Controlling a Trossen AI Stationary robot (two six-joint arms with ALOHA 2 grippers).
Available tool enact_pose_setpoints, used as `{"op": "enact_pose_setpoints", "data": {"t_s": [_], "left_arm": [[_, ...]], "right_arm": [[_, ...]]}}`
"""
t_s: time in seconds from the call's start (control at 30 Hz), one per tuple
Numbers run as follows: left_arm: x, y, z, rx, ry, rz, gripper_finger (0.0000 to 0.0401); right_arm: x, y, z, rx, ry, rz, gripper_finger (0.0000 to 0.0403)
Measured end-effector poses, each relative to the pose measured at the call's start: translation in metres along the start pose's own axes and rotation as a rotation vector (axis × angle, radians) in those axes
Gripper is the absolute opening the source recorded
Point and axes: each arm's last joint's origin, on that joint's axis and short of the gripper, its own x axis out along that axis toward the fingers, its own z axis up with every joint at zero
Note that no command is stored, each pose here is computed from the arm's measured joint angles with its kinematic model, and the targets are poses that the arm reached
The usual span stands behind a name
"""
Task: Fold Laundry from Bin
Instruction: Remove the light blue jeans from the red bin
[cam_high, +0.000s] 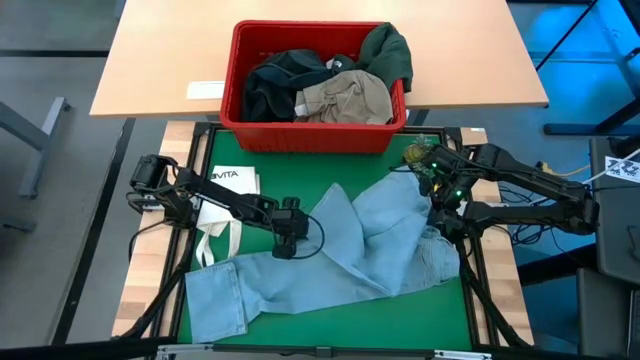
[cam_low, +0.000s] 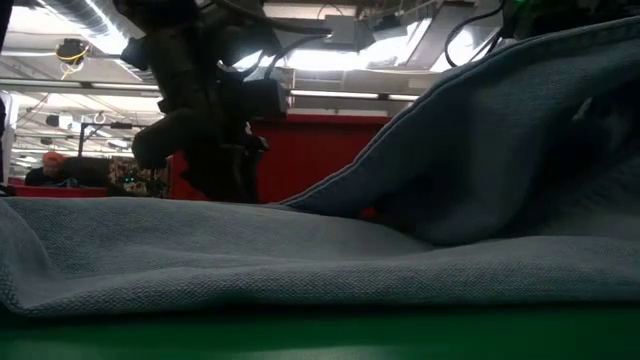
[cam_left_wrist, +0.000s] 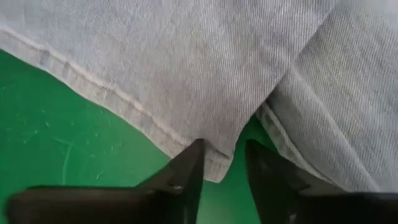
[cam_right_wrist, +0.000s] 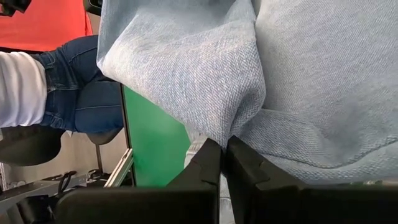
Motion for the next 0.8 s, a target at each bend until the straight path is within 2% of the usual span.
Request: {"op": "enact_pose_setpoints", "data": {"t_s": [0.17, 0.3, 0.4, 0.5, 0.6, 0.8], "left_arm": [[-0.002, 0.001, 0.008, -0.078, -0.040, -0.001, 0.0013], [-0.015, 0.003, 0.024, -0.083, 0.004, -0.001, 0.0005], [-0.035, 0.006, 0.039, -0.075, 0.055, -0.001, 0.0003], [-0.065, 0.011, 0.054, -0.073, 0.068, -0.001, 0.0002], [-0.102, 0.018, 0.070, -0.081, 0.019, 0.015, 0.0002], [-0.179, 0.033, 0.075, -0.154, -0.008, 0.218, 0.0001]], "right_arm": [[0.000, 0.000, 0.001, -0.008, -0.010, -0.002, 0.0012], [0.000, 0.000, 0.002, -0.009, -0.013, -0.002, 0.0012], [0.000, 0.000, 0.002, 0.014, -0.014, -0.002, 0.0012], [0.000, 0.000, 0.002, 0.019, -0.018, -0.003, 0.0012], [0.000, -0.001, 0.004, 0.004, -0.039, 0.002, 0.0012], [-0.002, -0.001, 0.019, -0.035, -0.169, -0.004, 0.0012]]}}
